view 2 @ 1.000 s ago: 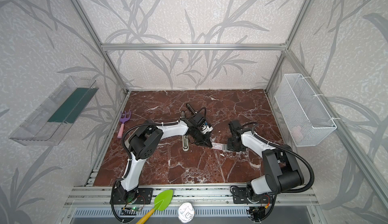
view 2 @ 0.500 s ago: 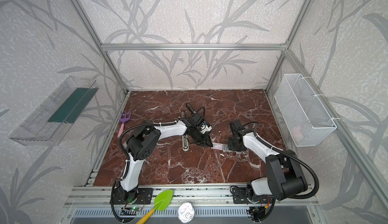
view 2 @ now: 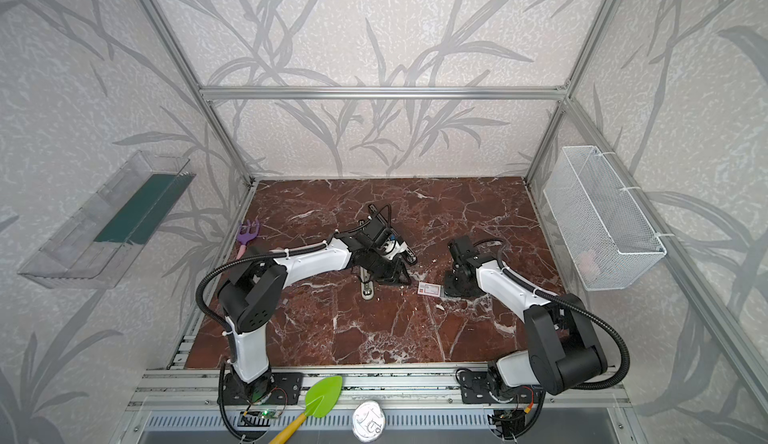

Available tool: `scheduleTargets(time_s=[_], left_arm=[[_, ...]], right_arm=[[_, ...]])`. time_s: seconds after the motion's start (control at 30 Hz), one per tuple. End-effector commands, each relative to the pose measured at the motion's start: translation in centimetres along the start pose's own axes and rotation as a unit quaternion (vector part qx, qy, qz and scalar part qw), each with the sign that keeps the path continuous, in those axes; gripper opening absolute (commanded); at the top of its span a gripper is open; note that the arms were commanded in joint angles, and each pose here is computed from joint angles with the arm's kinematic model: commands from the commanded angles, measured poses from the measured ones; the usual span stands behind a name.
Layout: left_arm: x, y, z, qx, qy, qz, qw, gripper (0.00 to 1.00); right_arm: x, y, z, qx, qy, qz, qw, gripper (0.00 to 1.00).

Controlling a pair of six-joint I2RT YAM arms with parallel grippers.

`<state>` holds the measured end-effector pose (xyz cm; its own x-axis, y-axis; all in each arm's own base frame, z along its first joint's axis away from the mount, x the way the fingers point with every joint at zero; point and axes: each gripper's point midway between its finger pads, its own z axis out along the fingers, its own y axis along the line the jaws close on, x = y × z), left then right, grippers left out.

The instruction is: Load the staples into the stapler

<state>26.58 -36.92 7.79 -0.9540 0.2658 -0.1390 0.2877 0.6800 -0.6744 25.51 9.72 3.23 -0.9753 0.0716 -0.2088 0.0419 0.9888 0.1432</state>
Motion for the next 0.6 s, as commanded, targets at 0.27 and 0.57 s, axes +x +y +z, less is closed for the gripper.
scheduleTargets(time_s=[0.27, 0.57], left_arm=[[0.2, 0.3, -1.2, -0.015, -0.017, -0.004, 1.0, 0.39], [0.0, 0.5, -1.7, -0.017, -0.026, -0.006, 0.999, 0.39]], right_arm=[[-1.0, -0.1, 0.8, 0.017, 0.003, 0.004, 1.0, 0.15], [-0.7, -0.2, 1.6, 0.021, 0.015, 0.006, 1.0, 0.09]])
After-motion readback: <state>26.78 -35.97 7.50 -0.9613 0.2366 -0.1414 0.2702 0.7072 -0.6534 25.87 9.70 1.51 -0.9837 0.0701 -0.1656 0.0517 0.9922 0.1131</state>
